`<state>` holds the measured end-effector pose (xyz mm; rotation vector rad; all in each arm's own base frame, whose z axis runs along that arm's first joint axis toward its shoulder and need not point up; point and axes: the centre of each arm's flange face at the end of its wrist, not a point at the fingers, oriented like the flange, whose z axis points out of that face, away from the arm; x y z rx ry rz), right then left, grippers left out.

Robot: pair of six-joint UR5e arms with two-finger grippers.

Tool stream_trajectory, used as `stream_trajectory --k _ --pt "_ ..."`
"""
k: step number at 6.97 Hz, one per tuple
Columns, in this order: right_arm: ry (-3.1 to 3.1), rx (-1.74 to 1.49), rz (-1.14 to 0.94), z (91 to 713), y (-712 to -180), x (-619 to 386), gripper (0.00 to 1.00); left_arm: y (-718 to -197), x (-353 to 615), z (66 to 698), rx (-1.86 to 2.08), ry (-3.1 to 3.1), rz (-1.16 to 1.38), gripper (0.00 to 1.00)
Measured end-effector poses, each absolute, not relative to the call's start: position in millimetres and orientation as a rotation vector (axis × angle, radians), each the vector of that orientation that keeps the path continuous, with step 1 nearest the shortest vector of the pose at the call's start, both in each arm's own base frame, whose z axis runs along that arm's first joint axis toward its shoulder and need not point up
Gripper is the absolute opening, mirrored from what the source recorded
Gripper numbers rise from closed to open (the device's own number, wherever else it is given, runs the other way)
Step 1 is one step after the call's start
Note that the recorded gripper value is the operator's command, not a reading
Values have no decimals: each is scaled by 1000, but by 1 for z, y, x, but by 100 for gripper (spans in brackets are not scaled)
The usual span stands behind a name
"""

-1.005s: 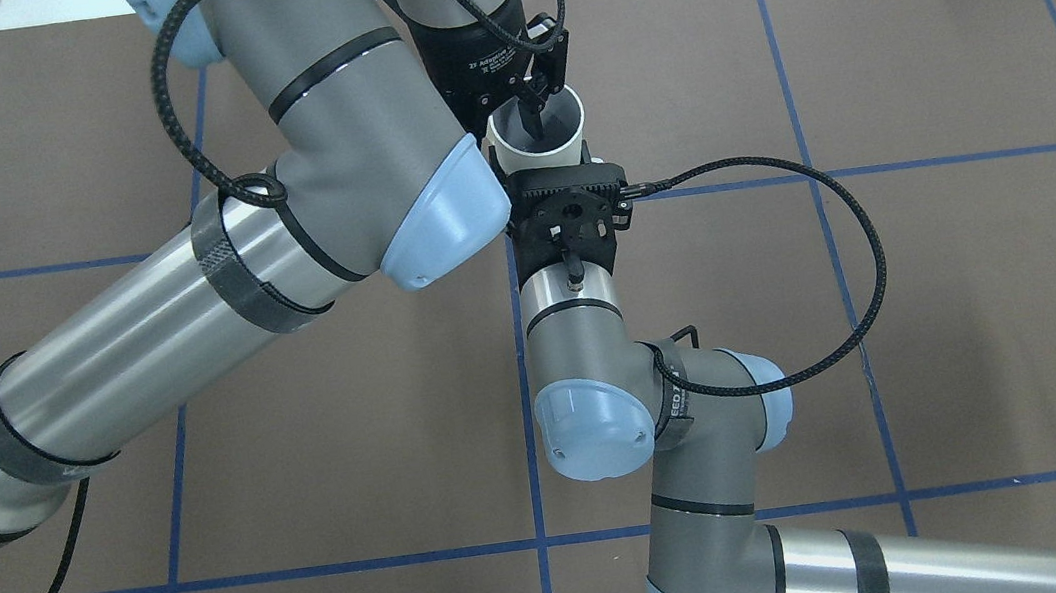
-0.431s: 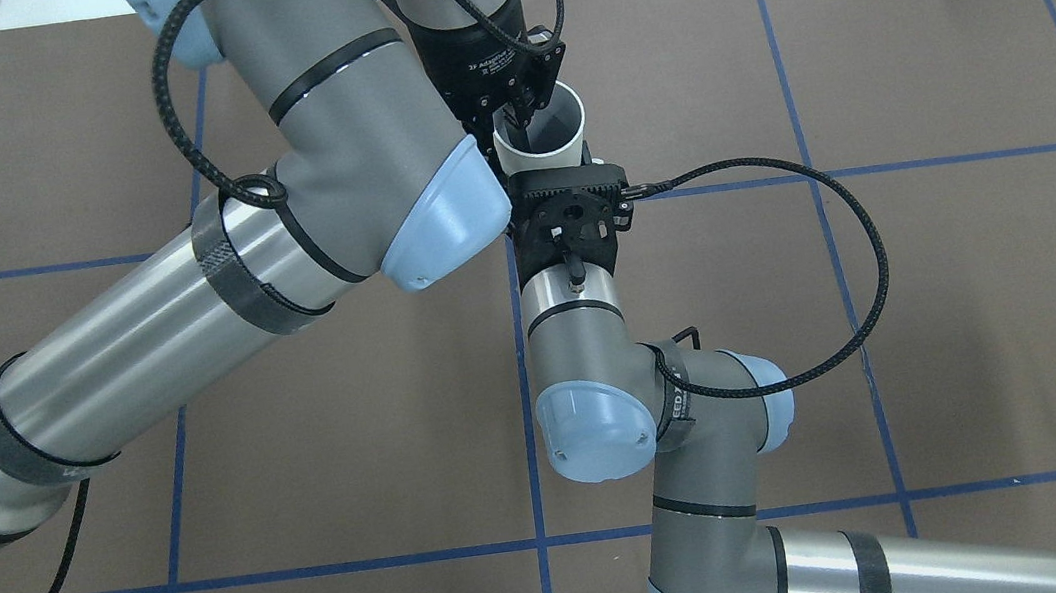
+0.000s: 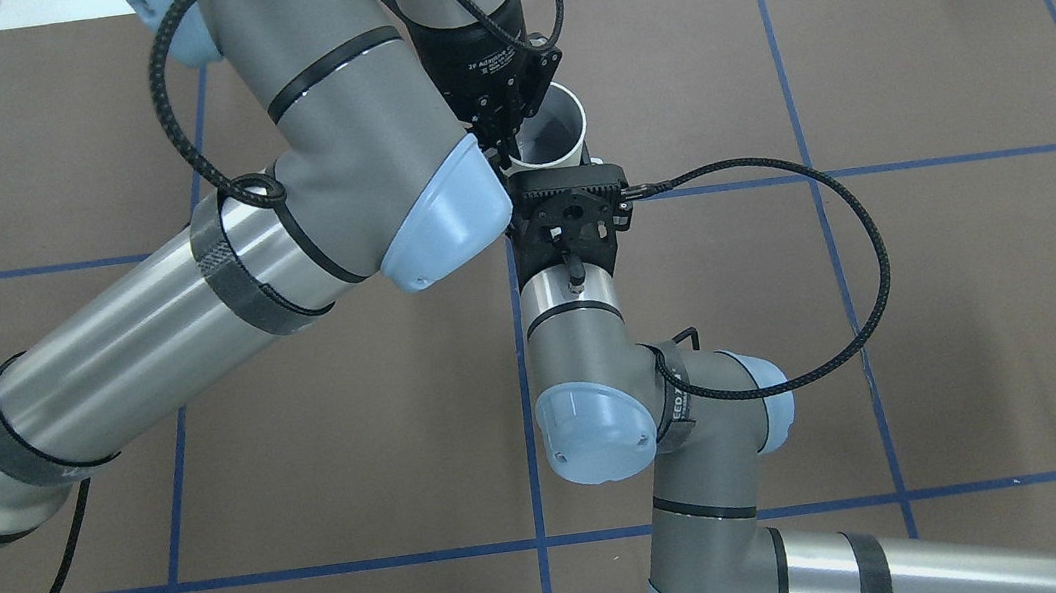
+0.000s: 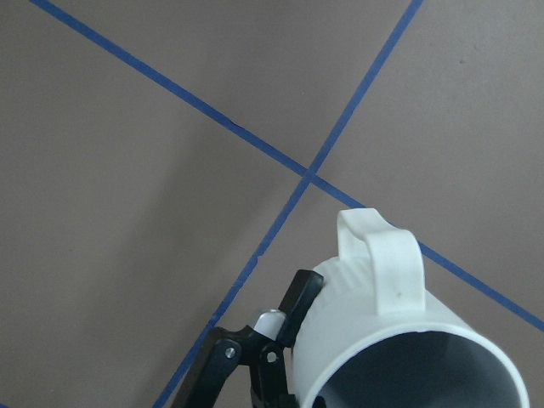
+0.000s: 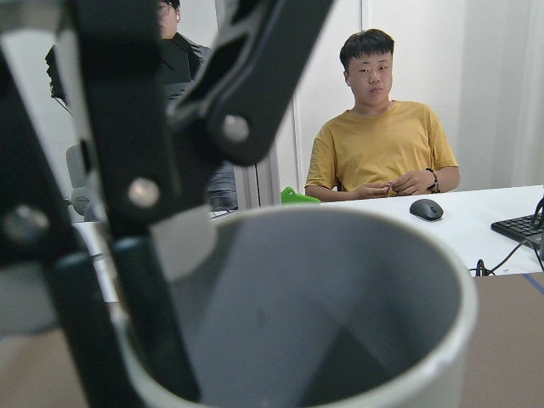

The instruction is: Left arm hands cup to right arm to dump lemon

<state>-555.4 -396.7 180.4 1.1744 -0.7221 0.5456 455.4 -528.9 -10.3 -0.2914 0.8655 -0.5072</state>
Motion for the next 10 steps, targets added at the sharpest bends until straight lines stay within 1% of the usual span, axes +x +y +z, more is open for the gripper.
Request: stream_trajectory --k 3,7,8,10 --pt "-713 1171 528 186 -392 -561 100 -526 452 -16 -286 878 -503 0" --pt "-683 1145 481 219 -389 -563 100 -526 413 -31 -228 940 -489 0" --pt "-690 1124 462 230 -394 -558 100 -529 401 -23 -195 941 -452 0" --pt "-701 1108 366 252 -421 -531 100 -524 370 38 -125 920 -346 0"
